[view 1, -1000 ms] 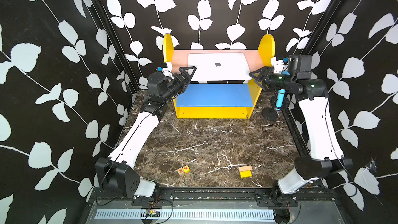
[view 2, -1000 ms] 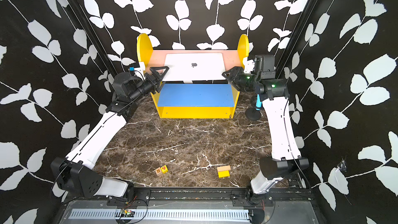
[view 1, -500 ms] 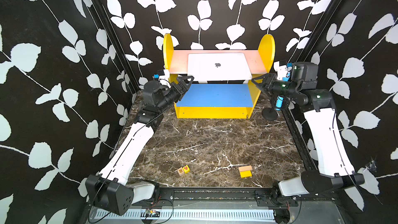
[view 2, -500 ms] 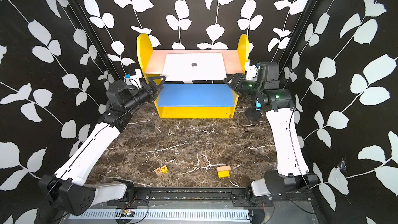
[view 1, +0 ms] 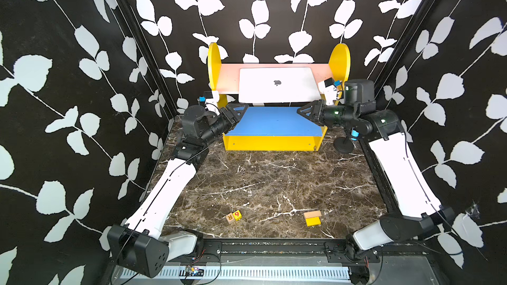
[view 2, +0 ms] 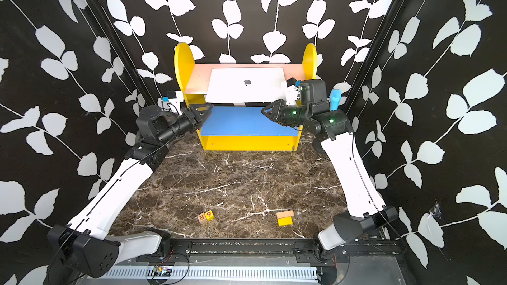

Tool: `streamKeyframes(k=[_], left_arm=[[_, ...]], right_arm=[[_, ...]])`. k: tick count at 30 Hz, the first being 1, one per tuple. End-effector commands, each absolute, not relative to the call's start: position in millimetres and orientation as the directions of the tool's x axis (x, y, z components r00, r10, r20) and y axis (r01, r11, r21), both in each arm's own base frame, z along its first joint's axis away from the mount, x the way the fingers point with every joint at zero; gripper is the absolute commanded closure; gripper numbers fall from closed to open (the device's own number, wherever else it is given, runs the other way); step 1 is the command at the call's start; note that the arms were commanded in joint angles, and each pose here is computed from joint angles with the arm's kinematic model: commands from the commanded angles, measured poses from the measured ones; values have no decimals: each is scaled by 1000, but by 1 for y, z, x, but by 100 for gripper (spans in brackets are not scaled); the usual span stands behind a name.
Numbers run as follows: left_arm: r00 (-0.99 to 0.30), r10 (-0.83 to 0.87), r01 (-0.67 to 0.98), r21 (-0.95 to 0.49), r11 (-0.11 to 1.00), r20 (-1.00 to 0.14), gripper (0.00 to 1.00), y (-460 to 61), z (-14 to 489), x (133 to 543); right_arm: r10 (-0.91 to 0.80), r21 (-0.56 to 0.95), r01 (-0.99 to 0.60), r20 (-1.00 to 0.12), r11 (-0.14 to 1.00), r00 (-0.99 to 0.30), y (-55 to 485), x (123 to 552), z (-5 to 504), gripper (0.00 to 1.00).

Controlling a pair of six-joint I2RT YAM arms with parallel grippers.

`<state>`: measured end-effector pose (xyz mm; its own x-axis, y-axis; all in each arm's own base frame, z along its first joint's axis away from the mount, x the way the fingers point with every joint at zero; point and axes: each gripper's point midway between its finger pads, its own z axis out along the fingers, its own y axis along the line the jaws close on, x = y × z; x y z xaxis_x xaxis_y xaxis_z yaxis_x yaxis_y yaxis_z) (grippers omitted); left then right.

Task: Close the laptop lid and set it aside
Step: Place the laptop on the shelf.

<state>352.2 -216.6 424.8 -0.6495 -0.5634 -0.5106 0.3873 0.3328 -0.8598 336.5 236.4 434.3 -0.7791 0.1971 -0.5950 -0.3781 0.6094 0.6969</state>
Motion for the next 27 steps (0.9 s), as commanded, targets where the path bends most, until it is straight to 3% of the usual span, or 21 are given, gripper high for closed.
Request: streamKeyframes(k=[1,13,27], left_arm=[[-643,-536,450,-836,314,-548,56,-227,438,349],[-667,-497,468,-831,301,-556,84,-249,444,365],[-669,-479,476,-823,310,-568,89,-258,449,381]], right_arm=[[180,666,-409,-632,624,-754,243,341,440,72],[141,648,-401,-619,648,-773,259,363,426,78],[125,624,-394,-623,675,-772,265,384,423,78]])
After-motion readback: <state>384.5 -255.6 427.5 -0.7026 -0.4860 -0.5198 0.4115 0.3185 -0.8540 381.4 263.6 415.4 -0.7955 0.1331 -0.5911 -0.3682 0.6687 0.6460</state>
